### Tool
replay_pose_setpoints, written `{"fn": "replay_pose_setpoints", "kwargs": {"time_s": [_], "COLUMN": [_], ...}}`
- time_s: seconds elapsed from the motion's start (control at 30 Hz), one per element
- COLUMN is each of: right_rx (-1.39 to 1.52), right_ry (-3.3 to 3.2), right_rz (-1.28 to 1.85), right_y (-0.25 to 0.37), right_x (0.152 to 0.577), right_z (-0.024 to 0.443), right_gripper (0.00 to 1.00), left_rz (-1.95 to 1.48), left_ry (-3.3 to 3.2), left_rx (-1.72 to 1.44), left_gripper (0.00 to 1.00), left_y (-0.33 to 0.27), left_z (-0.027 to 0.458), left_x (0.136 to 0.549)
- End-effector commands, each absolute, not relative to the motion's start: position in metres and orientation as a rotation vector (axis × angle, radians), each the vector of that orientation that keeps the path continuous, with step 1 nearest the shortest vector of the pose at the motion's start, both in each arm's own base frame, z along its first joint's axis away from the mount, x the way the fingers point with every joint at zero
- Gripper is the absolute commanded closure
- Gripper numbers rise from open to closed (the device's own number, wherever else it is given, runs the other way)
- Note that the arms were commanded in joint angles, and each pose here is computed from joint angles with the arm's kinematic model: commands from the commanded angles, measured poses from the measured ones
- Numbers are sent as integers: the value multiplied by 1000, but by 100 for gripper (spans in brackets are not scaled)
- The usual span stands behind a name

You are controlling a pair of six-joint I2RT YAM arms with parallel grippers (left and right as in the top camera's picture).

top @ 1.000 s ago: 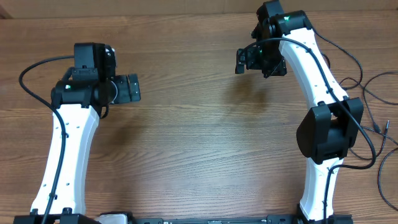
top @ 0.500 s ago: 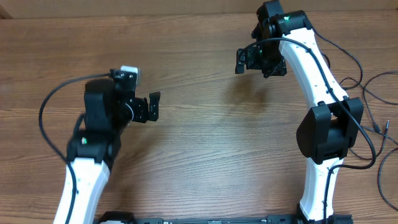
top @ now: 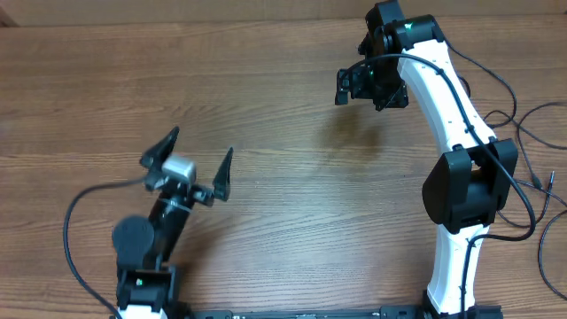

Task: Untangle cables

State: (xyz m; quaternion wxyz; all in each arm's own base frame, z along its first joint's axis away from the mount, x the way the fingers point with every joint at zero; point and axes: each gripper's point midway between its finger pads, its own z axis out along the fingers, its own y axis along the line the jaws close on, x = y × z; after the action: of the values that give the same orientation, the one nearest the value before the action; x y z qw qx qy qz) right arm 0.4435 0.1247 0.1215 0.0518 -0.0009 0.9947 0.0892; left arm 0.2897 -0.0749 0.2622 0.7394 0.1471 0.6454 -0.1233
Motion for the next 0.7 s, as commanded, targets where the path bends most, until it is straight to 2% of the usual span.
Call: {"fn": "replay_pose_setpoints", "kwargs": {"time_s": [0.0, 0.3, 0.47, 0.67], "right_rx": [-11, -11, -11, -11], "right_ry": [2980, 2980, 2980, 2980], "right_rz": [294, 295, 294, 294], "right_y": [126, 126, 126, 126], "right_x": [444, 444, 444, 444], "right_z": [140, 140, 140, 140], "right_gripper": [0, 0, 0, 0], "left_rz": [-225, -152, -117, -85], "left_ry": [1363, 1285, 1297, 1405], "left_rx": [298, 217, 171, 107], "left_gripper": [0, 0, 0, 0], "left_y": [-67, -49, -39, -26], "left_z": [257, 243, 241, 215], "left_x": [276, 250, 246, 245]}}
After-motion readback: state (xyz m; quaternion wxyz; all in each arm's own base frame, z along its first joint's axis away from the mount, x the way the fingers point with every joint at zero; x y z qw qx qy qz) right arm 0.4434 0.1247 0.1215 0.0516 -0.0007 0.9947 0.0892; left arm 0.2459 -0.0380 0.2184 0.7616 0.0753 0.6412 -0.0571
